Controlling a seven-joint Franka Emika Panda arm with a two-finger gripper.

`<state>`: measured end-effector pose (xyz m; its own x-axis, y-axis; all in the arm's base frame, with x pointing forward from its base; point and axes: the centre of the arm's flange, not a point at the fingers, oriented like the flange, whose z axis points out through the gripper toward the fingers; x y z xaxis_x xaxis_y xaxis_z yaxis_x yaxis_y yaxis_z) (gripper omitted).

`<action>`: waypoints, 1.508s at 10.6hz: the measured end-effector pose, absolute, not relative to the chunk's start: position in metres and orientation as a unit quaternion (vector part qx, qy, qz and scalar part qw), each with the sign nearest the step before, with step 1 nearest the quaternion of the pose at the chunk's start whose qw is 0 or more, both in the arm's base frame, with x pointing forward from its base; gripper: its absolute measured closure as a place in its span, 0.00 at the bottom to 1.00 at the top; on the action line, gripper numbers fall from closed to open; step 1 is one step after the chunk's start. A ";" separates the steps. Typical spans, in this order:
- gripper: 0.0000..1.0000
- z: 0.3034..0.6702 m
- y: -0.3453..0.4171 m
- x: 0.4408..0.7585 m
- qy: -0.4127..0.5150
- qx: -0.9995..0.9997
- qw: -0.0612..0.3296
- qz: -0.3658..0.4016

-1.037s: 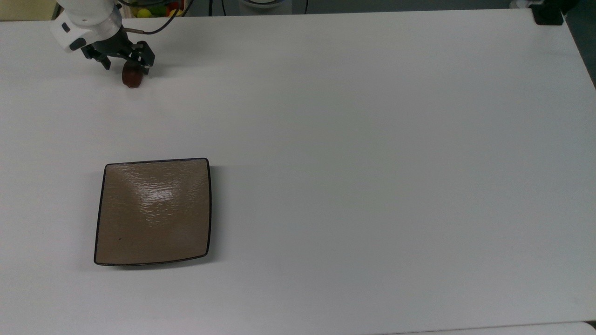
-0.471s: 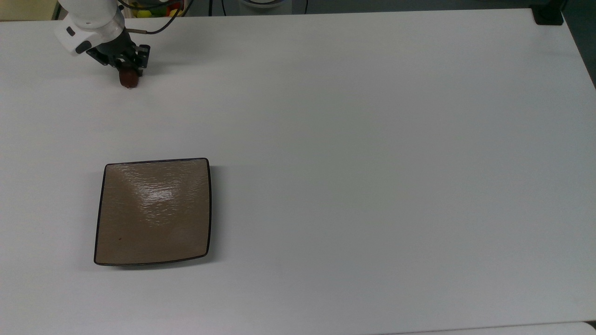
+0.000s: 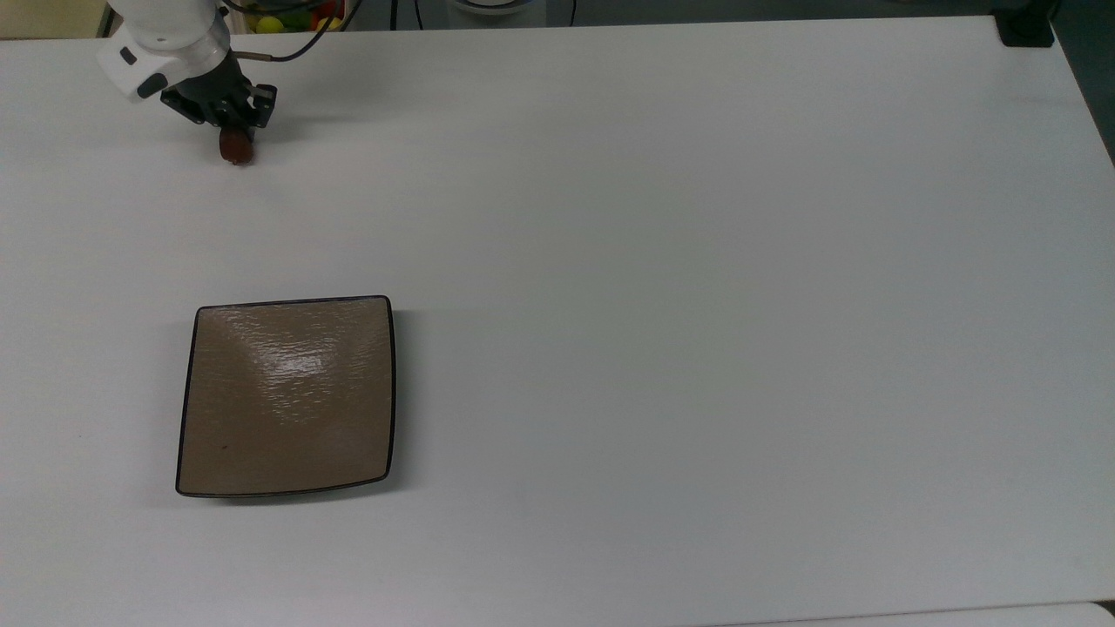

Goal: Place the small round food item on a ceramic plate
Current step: 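Close the gripper around the reddish-brown food item, then lift the held food item and carry it toward the brown plate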

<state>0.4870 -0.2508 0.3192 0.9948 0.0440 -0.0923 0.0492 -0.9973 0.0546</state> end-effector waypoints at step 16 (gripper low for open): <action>0.85 0.574 -0.101 0.595 0.173 0.985 -0.004 0.013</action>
